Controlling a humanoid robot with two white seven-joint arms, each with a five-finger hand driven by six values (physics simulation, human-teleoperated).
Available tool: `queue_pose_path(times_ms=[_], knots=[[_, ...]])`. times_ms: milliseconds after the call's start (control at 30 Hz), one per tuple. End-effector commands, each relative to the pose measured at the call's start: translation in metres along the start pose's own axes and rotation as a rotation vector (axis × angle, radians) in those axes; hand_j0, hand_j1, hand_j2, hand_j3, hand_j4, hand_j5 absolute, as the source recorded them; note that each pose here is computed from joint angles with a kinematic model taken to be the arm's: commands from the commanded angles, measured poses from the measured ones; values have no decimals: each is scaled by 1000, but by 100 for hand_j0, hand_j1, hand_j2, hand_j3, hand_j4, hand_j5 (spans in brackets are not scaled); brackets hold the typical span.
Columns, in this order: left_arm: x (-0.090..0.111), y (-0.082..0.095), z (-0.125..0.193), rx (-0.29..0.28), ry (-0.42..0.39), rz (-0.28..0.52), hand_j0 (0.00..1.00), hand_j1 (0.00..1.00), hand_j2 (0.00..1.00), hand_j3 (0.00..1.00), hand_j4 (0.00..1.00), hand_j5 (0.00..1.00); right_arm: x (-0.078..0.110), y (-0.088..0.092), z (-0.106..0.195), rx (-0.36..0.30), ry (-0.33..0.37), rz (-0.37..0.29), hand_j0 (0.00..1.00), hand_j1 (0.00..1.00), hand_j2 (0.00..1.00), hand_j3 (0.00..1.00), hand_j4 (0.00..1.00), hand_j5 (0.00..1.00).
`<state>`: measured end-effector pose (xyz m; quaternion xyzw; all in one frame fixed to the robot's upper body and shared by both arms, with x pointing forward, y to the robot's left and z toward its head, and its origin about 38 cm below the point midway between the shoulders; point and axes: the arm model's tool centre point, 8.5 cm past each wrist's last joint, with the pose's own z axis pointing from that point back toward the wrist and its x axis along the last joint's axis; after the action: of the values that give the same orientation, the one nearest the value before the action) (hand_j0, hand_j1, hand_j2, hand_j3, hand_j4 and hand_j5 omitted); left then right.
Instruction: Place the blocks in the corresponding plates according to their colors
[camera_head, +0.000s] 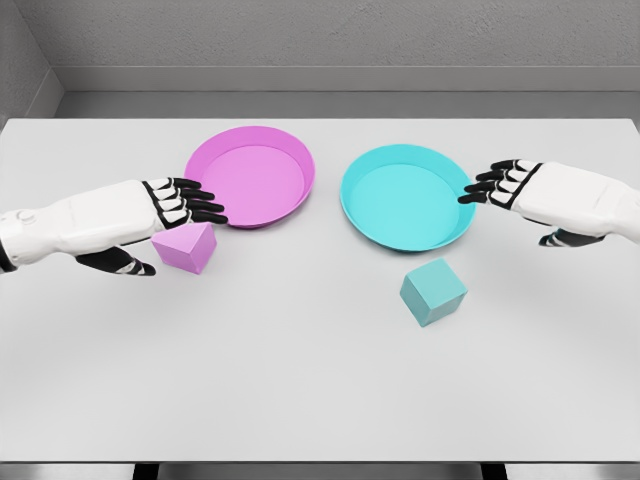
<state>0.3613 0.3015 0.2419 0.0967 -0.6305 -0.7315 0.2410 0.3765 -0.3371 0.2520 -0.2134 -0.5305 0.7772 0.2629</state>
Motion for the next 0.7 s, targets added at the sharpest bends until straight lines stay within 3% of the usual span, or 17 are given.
queue_pose_path(times_ms=[0, 167, 233, 300, 367, 467, 533, 600, 667], knots=[[0, 0, 0, 8, -3, 23, 100, 100, 100, 100, 100, 100, -2, 1, 1, 13, 16, 11, 100, 100, 100, 100, 100, 100], [3, -9, -5, -23, -20, 37, 100, 100, 100, 100, 100, 100, 0, 5, -3, 16, 14, 12, 100, 100, 100, 100, 100, 100], [6, -16, -7, -40, -30, 51, 100, 100, 100, 100, 100, 100, 8, 16, -9, 19, -6, -16, 100, 100, 100, 100, 100, 100], [1, -18, -10, -41, 20, 62, 100, 100, 100, 100, 100, 100, 18, 28, -20, 36, -44, -39, 100, 100, 100, 100, 100, 100], [-1, -18, -12, -35, 38, 71, 100, 100, 100, 100, 100, 100, 40, 38, -39, 69, -125, -38, 100, 100, 100, 100, 100, 100], [-22, -18, -13, -16, 177, 100, 100, 100, 100, 100, 100, 100, 44, 36, -41, 68, -138, -32, 100, 100, 100, 100, 100, 100], [-22, -18, -15, -5, 143, 104, 100, 100, 100, 100, 100, 100, 45, 36, -42, 69, -141, -30, 100, 100, 100, 100, 100, 100], [-21, -22, -18, -11, 145, 119, 100, 100, 100, 100, 100, 100, 59, 48, -54, 114, -197, -35, 100, 100, 100, 100, 100, 100], [-22, -22, -19, -30, 155, 117, 100, 100, 100, 100, 100, 100, 61, 48, -56, 119, -205, -31, 100, 100, 100, 100, 100, 100]])
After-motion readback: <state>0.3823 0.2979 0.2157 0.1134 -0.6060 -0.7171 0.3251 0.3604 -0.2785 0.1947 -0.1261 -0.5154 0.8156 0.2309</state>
